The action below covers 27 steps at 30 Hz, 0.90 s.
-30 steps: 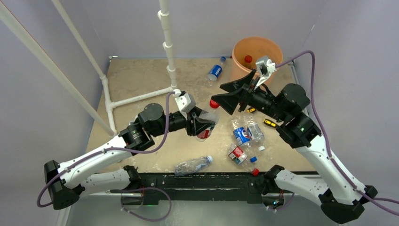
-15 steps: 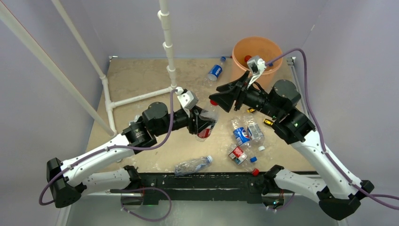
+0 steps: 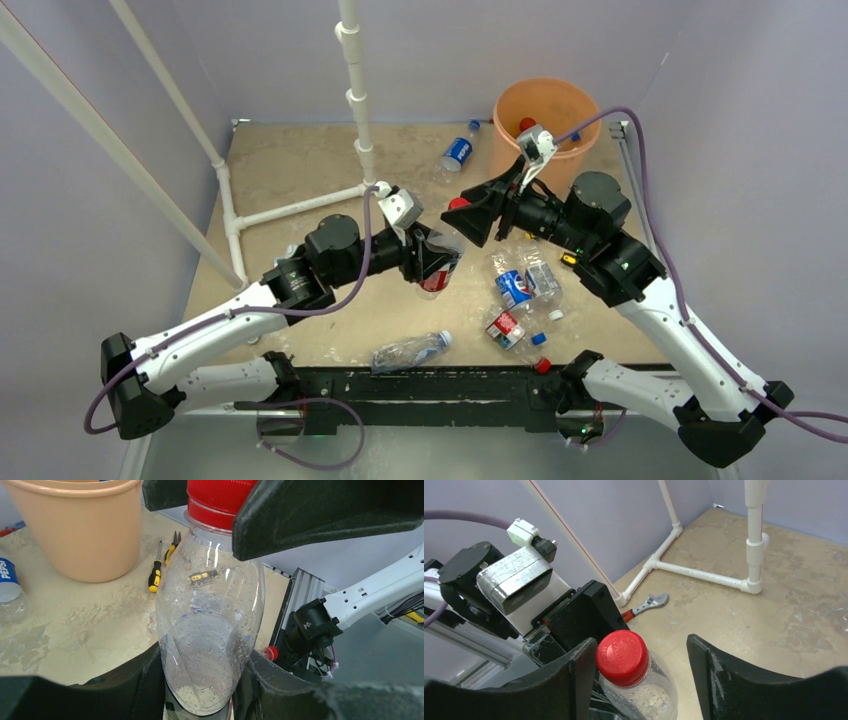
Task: Put the plastic bottles in the bin
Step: Place the plastic bottle in the trash bin.
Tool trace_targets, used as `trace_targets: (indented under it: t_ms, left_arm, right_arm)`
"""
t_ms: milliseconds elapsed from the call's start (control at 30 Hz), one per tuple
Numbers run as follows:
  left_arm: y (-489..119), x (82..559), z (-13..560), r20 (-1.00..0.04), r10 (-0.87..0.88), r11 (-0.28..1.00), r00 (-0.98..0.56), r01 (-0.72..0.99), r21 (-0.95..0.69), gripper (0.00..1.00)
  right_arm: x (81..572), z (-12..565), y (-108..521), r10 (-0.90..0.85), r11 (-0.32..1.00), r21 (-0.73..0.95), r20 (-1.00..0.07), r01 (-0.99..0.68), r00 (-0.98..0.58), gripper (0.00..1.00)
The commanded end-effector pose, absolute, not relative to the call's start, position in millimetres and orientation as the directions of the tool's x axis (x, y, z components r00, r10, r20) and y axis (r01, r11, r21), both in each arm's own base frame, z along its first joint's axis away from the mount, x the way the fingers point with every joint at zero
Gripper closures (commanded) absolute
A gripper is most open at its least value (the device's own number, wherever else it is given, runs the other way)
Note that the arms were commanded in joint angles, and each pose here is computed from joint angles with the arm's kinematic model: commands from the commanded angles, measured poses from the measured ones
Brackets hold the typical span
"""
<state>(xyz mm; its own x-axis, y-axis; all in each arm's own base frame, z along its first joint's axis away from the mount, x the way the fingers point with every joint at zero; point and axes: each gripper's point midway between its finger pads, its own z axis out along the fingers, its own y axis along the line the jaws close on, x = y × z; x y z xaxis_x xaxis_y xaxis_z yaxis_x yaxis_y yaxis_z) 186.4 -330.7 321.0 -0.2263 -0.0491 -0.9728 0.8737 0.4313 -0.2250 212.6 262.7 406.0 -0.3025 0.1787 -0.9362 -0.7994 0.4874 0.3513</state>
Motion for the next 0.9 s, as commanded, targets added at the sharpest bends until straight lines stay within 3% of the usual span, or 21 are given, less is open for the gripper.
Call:
trace_targets:
  t_ms: [0, 233, 267, 300, 367, 467, 533, 633, 867]
  left_arm:
    - [-334, 187, 356, -0.972, -0.134, 0.412, -0.191, 0.882, -0.230, 1.00]
    - [-334, 185, 356, -0.969, -0.137, 0.404, -0.203, 0.882, -0.242, 0.99]
    - [-334, 185, 356, -0.969, -0.138, 0.405, -0.206, 0.881, -0.244, 0.92]
    - [-333, 184, 356, -0.969, -0.137, 0.405, -0.207, 0.881, -0.246, 0.80]
    - [-331, 184, 357, -0.967, -0.143, 0.410, -0.209, 0.877, -0.250, 0.57]
    - [-323, 188, 361, -0.962, -0.171, 0.445, -0.213, 0.854, -0.269, 0.35]
    - [-313, 190, 367, -0.957, -0.209, 0.474, -0.200, 0.835, -0.278, 0.11]
    - [-292, 186, 378, -0.944, -0.285, 0.500, -0.169, 0.814, -0.296, 0.03]
    - [-220, 169, 402, -0.888, -0.456, 0.565, -0.060, 0.752, -0.340, 0.01]
  right_arm:
    - [210, 406, 263, 0.176, 0.481, 0.339, -0.941, -0.808, -0.290, 0.37]
    - [211, 410, 263, 0.197, 0.478, 0.343, -0.939, -0.809, -0.282, 0.84]
    - [211, 410, 264, 0.196, 0.475, 0.342, -0.939, -0.811, -0.282, 0.94]
    - [210, 412, 263, 0.200, 0.474, 0.340, -0.940, -0.812, -0.277, 1.00]
    - [209, 418, 260, 0.216, 0.476, 0.332, -0.942, -0.814, -0.258, 1.00]
    - [206, 431, 253, 0.248, 0.489, 0.320, -0.943, -0.812, -0.223, 1.00]
    - [208, 443, 242, 0.283, 0.528, 0.313, -0.941, -0.790, -0.184, 1.00]
    - [206, 460, 223, 0.325, 0.579, 0.306, -0.937, -0.756, -0.131, 1.00]
    - [214, 522, 157, 0.457, 0.750, 0.305, -0.881, -0.586, 0.126, 1.00]
